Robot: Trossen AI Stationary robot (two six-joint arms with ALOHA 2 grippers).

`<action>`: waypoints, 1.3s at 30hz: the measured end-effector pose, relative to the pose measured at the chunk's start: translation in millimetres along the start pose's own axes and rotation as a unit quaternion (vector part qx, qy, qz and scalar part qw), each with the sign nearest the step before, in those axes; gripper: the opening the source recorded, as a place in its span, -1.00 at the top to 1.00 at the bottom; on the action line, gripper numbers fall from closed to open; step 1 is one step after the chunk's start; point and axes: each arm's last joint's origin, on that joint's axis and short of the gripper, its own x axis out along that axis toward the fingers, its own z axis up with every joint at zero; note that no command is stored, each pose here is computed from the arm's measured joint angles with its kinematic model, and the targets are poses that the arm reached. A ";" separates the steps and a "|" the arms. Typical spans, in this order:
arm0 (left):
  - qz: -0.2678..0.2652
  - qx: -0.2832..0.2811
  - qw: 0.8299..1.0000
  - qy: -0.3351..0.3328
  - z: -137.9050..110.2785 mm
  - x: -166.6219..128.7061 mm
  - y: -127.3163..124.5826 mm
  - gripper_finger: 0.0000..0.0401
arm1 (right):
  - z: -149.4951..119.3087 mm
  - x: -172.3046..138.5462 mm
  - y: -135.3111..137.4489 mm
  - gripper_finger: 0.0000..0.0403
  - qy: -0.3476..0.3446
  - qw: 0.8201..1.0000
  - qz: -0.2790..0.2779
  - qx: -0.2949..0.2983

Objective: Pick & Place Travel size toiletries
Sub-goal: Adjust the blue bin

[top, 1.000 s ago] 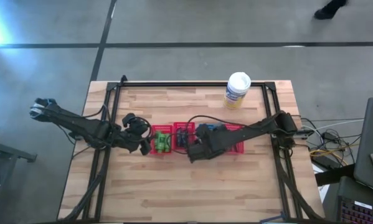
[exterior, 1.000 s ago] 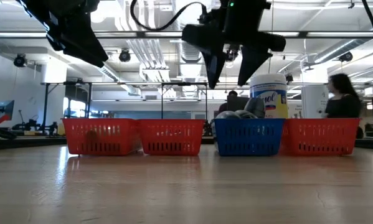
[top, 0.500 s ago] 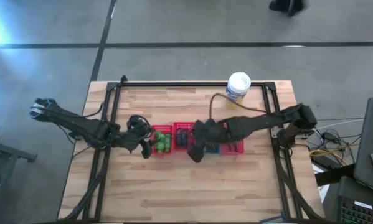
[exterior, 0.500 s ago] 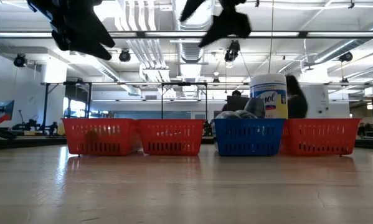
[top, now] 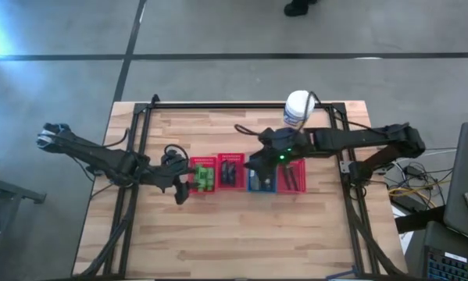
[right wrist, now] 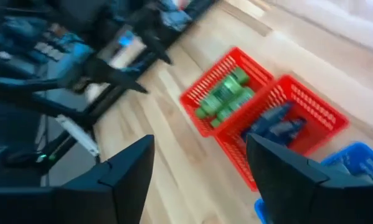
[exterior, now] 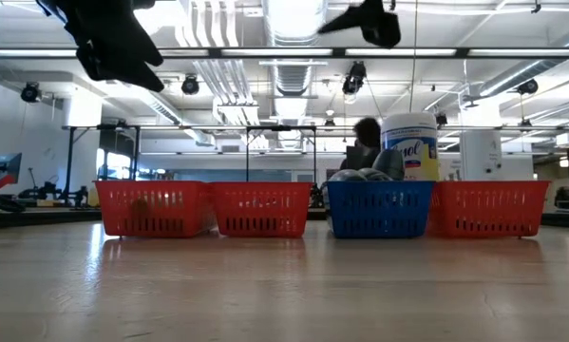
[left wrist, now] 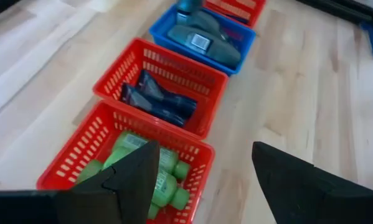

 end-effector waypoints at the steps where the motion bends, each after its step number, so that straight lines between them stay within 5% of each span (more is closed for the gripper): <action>1: -0.003 0.003 1.000 0.001 0.4 0.0 0.3 -0.30 | -0.4 -4.8 1.5 -0.23 -0.005 1.000 0.008 -0.012; 6: -0.026 -0.014 1.000 0.009 6.2 2.9 4.9 -0.30 | -5.8 -18.1 -2.9 -0.17 -0.009 1.000 0.019 -0.022; 14: -0.029 -0.043 0.999 0.009 20.9 11.6 25.9 -0.30 | -33.6 -2.0 -62.5 -0.10 0.024 0.994 -0.069 0.077; 28: -0.060 -0.072 0.995 -0.017 35.7 15.0 37.4 -0.30 | -37.2 -8.7 -66.7 -0.24 0.019 0.996 -0.042 0.076; 34: -0.060 -0.073 0.995 -0.020 36.5 15.1 37.9 -0.30 | -52.5 -13.6 -91.7 -0.23 0.040 0.966 -0.196 0.162; 39: -0.059 -0.073 0.995 -0.020 36.6 15.2 38.1 -0.30 | -49.4 -14.1 -96.0 -0.17 0.029 0.962 -0.208 0.175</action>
